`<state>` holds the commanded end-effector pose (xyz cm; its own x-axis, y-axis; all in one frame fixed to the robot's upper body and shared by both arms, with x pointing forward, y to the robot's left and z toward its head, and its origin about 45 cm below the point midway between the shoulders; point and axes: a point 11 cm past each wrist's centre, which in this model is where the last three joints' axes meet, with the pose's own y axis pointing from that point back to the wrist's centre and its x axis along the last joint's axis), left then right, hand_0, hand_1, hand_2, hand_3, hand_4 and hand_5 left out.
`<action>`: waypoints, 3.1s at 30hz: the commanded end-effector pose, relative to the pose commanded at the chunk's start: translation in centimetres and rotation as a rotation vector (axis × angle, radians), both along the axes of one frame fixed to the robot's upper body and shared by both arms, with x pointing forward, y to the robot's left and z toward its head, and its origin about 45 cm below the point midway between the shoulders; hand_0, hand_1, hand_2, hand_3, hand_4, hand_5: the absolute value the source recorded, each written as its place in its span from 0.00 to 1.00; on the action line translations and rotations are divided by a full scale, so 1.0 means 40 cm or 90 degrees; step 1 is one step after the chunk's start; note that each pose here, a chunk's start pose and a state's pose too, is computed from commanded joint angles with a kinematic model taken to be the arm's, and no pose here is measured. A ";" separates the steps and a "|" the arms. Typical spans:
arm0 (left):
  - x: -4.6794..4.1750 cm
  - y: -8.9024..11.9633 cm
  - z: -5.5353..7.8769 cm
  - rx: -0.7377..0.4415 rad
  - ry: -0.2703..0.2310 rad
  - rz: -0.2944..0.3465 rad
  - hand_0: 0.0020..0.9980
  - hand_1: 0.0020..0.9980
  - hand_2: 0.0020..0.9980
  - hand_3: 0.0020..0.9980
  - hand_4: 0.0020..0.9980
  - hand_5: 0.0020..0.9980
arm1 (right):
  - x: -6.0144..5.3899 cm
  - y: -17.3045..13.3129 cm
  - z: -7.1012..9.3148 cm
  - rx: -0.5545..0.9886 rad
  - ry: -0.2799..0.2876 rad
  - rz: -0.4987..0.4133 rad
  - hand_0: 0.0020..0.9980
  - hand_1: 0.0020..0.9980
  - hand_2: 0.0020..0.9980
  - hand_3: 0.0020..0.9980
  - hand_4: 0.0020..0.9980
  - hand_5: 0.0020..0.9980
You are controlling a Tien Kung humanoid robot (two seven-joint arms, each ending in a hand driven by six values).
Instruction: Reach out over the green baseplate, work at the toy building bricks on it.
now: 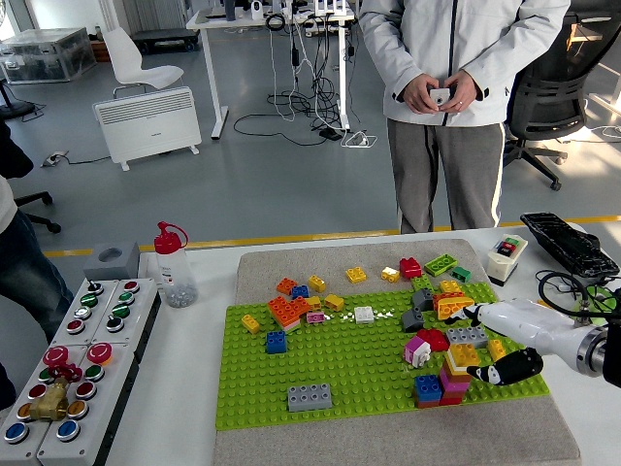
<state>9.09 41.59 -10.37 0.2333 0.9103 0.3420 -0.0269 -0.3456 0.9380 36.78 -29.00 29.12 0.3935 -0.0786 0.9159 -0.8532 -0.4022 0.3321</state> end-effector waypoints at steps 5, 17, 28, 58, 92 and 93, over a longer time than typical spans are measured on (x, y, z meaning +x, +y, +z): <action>-0.006 -0.001 -0.001 0.000 0.003 0.000 0.68 0.69 0.68 0.61 0.35 1.00 | -0.022 0.003 0.025 0.064 -0.042 0.011 0.69 0.73 0.83 0.85 0.73 0.32; -0.008 -0.005 -0.003 -0.003 0.006 -0.003 0.68 0.69 0.68 0.61 0.35 1.00 | -0.050 0.027 0.019 0.118 -0.072 0.056 0.55 0.61 0.63 0.66 0.65 0.32; -0.006 -0.005 -0.003 -0.003 0.002 -0.002 0.68 0.70 0.68 0.61 0.35 1.00 | -0.049 0.021 -0.012 0.088 -0.045 0.047 0.56 0.62 0.63 0.66 0.65 0.33; -0.005 -0.007 -0.004 -0.004 0.003 -0.004 0.68 0.70 0.68 0.61 0.35 1.00 | -0.048 0.026 -0.047 0.074 -0.017 0.044 0.56 0.62 0.64 0.66 0.60 0.32; -0.009 -0.003 -0.003 -0.003 0.007 -0.006 0.68 0.70 0.68 0.61 0.35 1.00 | -0.038 0.014 0.015 0.094 -0.073 0.029 0.56 0.63 0.65 0.68 0.59 0.31; -0.009 -0.003 -0.003 -0.003 0.007 -0.006 0.68 0.70 0.68 0.61 0.35 1.00 | -0.034 0.010 0.022 0.100 -0.086 0.021 0.56 0.63 0.65 0.68 0.59 0.31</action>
